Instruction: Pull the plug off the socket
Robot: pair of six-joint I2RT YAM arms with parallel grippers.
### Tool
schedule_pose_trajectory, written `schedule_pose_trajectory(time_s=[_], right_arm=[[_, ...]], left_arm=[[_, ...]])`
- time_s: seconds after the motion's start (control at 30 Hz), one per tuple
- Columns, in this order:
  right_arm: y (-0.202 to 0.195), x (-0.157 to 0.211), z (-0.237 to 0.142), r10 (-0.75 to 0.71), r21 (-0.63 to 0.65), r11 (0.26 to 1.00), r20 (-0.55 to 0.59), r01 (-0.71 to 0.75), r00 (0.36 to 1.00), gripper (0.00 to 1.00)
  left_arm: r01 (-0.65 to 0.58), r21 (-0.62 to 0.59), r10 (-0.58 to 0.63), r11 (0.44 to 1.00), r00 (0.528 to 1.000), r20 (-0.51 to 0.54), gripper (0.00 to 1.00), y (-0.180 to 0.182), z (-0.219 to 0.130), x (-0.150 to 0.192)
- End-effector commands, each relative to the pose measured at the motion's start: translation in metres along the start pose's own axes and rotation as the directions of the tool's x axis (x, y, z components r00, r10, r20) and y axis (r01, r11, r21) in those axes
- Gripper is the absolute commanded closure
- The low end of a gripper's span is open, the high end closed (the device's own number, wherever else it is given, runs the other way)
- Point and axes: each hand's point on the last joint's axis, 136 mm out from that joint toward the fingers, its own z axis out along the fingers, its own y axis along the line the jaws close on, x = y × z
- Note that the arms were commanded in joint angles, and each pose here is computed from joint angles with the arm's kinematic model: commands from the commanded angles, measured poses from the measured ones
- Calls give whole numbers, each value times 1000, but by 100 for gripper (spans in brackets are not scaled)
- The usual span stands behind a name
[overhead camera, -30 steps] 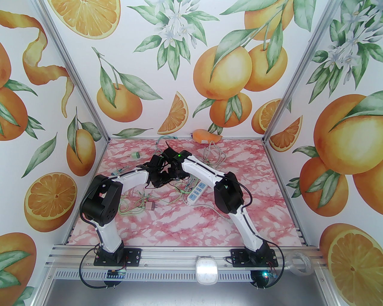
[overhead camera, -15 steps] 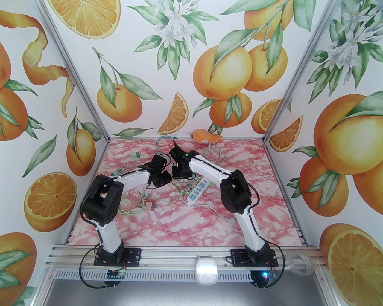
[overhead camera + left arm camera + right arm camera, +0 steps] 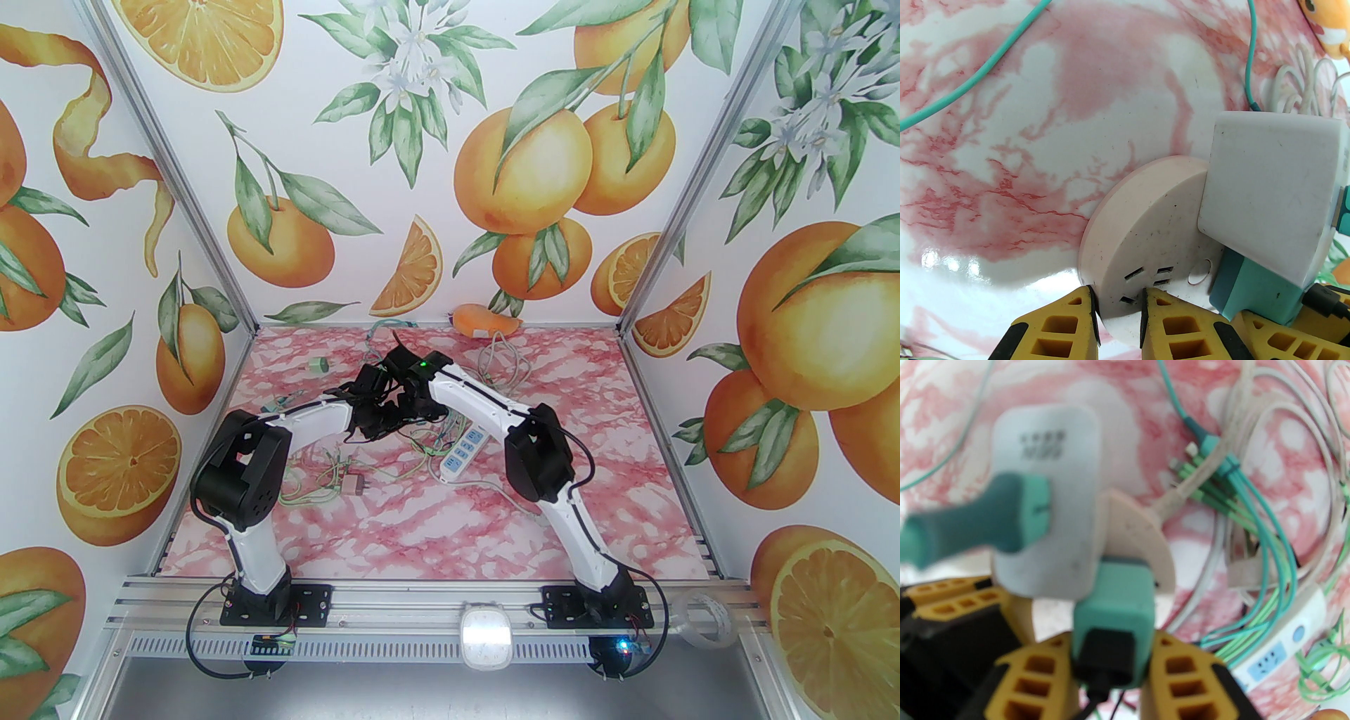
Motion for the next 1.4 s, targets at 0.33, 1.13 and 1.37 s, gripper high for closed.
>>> schedule_pose_trajectory(time_s=[0.33, 1.13, 1.37], right_arm=[[71, 4, -47, -34, -321, 946, 61, 51, 998, 73], [93, 24, -35, -164, -229, 959, 23, 165, 986, 72], [70, 1, -48, -53, -343, 937, 32, 61, 998, 73]], left_arm=[[-62, -292, -35, 954, 948, -316, 77, 89, 53, 102], [-83, -293, -17, 952, 946, -325, 77, 85, 55, 102], [-86, -294, -15, 952, 945, -326, 77, 87, 54, 103]])
